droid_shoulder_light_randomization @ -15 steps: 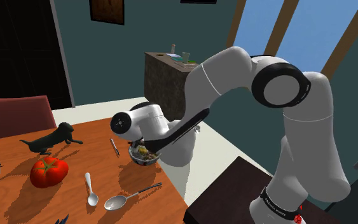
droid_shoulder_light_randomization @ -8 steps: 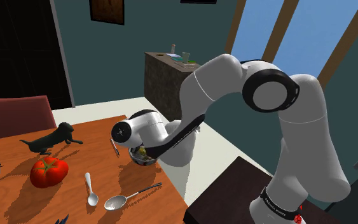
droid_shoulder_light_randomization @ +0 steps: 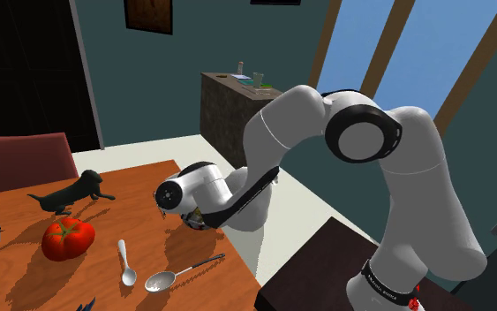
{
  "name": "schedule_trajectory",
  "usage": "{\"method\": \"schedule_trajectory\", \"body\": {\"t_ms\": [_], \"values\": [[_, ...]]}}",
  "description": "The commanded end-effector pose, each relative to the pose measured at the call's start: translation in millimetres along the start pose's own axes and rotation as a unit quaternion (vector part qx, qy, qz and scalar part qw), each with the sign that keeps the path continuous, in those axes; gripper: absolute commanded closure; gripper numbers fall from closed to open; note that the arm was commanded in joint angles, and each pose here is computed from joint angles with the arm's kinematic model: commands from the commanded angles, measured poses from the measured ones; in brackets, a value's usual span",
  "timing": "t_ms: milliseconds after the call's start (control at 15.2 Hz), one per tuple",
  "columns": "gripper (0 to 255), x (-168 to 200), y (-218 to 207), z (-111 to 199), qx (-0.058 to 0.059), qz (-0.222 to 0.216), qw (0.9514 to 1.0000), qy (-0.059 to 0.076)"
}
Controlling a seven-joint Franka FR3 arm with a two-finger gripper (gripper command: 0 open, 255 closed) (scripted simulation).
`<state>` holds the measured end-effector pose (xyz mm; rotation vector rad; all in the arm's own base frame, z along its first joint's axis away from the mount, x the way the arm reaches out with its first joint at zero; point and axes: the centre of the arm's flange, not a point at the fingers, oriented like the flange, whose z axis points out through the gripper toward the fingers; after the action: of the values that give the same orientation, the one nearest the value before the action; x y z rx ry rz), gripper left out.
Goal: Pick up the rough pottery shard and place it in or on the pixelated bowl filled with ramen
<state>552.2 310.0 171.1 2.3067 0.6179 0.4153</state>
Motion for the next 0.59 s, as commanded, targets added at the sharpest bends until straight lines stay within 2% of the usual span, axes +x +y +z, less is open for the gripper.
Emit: {"method": "schedule_trajectory", "body": {"t_ms": [0,264,330,528], "values": [[255,-0.3,-0.5,0.8,0.0,0.0,1.0,0.0],[255,-0.3,-0.5,0.8,0.0,0.0,1.0,0.0],[0,-0.3,-0.5,0.8,0.0,0.0,1.0,0.0],[0,-0.3,-0.5,0.8,0.0,0.0,1.0,0.0]]}}
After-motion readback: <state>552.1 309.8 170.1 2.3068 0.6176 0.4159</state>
